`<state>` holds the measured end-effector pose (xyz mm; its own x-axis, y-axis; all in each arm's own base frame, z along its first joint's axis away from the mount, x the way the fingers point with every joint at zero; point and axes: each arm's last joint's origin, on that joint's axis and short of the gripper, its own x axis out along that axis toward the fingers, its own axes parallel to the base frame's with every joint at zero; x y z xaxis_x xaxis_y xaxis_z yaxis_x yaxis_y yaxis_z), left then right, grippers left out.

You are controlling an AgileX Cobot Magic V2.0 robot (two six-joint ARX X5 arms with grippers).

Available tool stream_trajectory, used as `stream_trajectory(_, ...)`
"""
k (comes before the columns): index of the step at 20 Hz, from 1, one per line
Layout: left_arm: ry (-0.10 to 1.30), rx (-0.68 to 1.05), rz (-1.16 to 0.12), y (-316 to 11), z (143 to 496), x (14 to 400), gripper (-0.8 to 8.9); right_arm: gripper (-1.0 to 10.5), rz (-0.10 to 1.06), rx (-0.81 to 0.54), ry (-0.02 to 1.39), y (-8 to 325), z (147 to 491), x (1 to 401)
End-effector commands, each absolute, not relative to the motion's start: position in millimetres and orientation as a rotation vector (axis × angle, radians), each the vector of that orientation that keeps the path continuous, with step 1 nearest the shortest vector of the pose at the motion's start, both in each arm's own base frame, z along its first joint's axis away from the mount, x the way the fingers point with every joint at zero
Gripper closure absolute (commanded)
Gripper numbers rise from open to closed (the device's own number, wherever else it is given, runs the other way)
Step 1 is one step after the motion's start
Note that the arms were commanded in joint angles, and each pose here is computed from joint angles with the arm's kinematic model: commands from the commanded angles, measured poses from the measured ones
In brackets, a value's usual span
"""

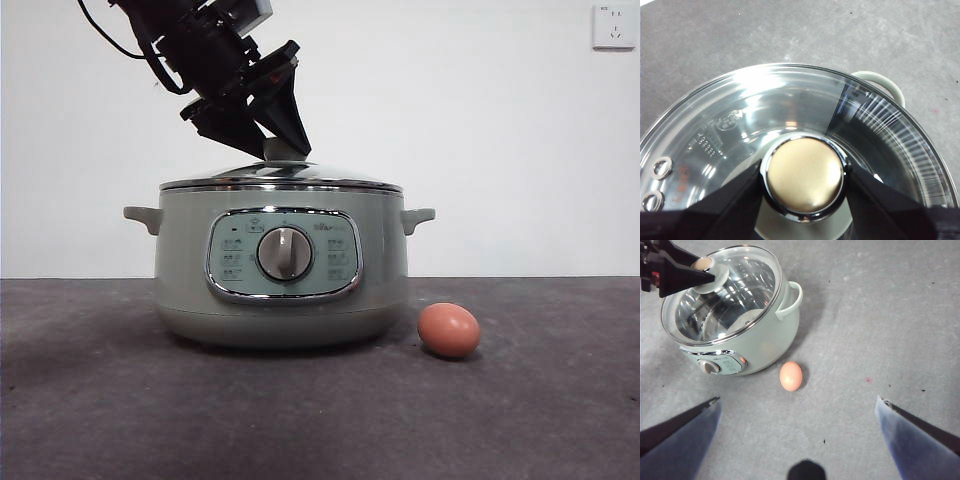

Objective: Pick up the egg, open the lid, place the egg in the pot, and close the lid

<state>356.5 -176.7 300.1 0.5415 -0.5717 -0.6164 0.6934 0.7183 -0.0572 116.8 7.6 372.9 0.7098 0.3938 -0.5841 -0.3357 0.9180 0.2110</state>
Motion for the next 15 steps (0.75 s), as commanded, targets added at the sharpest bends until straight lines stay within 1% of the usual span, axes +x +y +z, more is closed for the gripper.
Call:
stream_trajectory(1,0.670,0.196,-0.759,-177.5,297.0,357.3,8.22,3.8,0.411,0.088,0.663,7.7,373.5,118.5)
stream_trajectory(3,0.659,0.195,-0.759,-177.4,300.7,357.3,8.22,3.8,0.411,0.089,0.669,7.6,372.9,120.5)
stream_trajectory(7,0.625,0.194,-0.759,-177.4,324.8,357.7,8.22,3.8,0.411,0.093,0.685,7.5,371.1,125.3)
stream_trajectory(12,0.574,0.192,-0.758,-175.1,372.4,353.3,8.22,3.8,0.411,0.098,0.706,7.2,368.6,132.6)
stream_trajectory(15,0.543,0.193,-0.732,-158.9,409.7,345.3,8.22,3.8,0.411,0.102,0.720,6.8,365.7,144.1)
